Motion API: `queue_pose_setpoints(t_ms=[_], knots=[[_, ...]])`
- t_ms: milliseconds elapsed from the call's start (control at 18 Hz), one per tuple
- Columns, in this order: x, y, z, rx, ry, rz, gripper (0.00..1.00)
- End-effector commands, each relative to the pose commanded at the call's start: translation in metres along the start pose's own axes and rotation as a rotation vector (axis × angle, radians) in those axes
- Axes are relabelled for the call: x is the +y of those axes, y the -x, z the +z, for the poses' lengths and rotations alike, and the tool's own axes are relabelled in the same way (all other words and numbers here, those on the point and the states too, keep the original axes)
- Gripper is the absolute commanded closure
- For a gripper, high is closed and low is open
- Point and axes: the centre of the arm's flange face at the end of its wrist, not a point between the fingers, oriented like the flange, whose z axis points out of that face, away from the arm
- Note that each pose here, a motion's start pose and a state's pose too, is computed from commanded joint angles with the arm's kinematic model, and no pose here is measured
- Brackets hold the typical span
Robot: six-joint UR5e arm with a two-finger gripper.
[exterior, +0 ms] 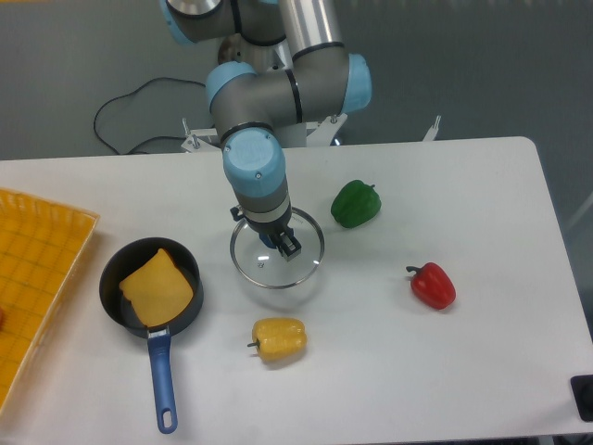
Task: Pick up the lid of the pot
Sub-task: 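Lift the glass lid up by its knob off the table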
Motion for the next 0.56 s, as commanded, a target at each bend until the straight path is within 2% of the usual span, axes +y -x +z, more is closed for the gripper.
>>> queue_pose_setpoints(t_ms=[167, 556], knots=[[0.003, 0.009, -0.021, -0.007, -0.022, -0.014, 0.51], [0.006, 0.01, -0.02, -0.002, -0.029, -0.02, 0.51]])
